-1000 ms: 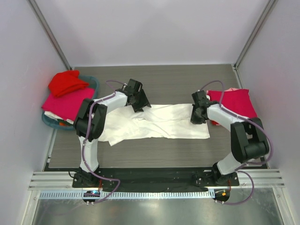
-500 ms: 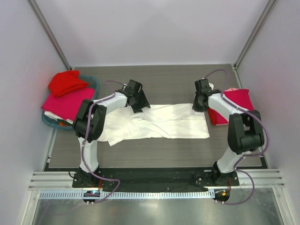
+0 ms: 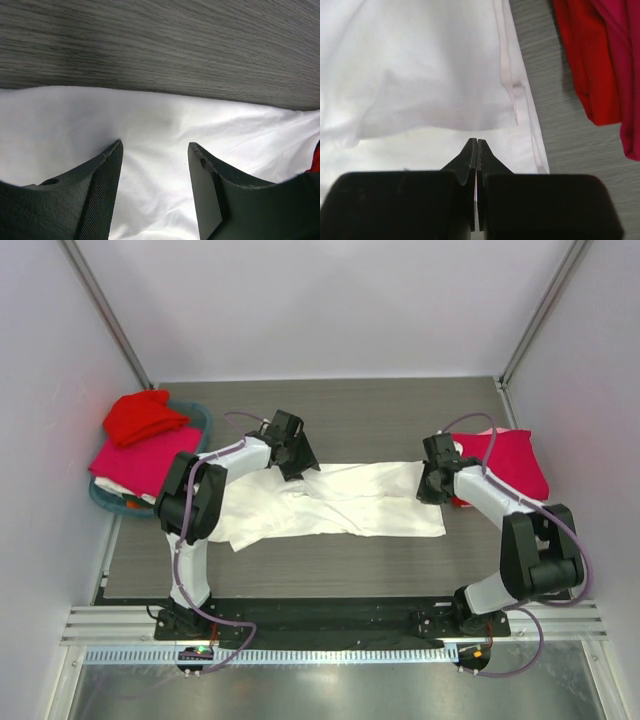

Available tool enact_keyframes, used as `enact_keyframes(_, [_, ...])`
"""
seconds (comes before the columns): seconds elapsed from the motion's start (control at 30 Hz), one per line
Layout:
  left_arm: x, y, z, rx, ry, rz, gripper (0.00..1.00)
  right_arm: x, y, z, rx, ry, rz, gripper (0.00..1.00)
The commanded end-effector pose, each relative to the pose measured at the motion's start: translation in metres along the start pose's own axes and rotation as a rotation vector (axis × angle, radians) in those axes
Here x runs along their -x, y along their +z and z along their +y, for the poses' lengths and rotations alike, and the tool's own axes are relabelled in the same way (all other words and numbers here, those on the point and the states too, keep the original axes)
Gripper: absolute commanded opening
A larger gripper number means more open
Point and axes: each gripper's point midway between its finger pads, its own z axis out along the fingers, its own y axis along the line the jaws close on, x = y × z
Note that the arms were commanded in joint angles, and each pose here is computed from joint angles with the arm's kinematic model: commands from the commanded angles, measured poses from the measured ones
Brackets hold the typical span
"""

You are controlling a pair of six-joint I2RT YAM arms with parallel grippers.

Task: Fold and stack the t-shirts
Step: Fold the tshirt

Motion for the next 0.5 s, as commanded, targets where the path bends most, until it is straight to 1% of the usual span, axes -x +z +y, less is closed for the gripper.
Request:
enact_keyframes(0.0, [-0.017, 0.003, 0.038, 0.136, 0.032, 0.049, 0.58, 0.004, -0.019, -0.001, 0.032, 0.038, -0.046, 0.01])
enact_keyframes(0.2, [-0.014, -0.002, 0.032, 0.12, 0.052, 0.031, 0.6, 0.027, -0.03, 0.014, 0.083, 0.052, -0.089, 0.01])
enact_keyframes(0.23, [-0.013, -0.007, 0.025, 0.095, 0.066, 0.034, 0.6, 0.032, -0.031, 0.017, 0.093, 0.052, -0.096, 0.01])
enact_keyframes(0.3, [-0.011, -0.014, 0.025, 0.098, 0.074, 0.025, 0.6, 0.041, -0.03, 0.023, 0.101, 0.048, -0.097, 0.01])
enact_keyframes(0.33, [-0.004, -0.027, 0.019, 0.088, 0.085, -0.013, 0.6, 0.044, -0.029, 0.024, 0.098, 0.045, -0.1, 0.01])
enact_keyframes(0.4, [-0.004, -0.041, 0.022, 0.097, 0.095, -0.029, 0.6, 0.046, -0.023, 0.023, 0.082, 0.036, -0.093, 0.01])
enact_keyframes(0.43, [0.002, -0.05, 0.027, 0.125, 0.102, -0.062, 0.61, 0.045, -0.02, 0.021, 0.071, 0.034, -0.09, 0.01])
enact_keyframes(0.47, [0.01, -0.068, 0.034, 0.17, 0.123, -0.109, 0.62, 0.043, -0.015, 0.02, 0.057, 0.027, -0.079, 0.01])
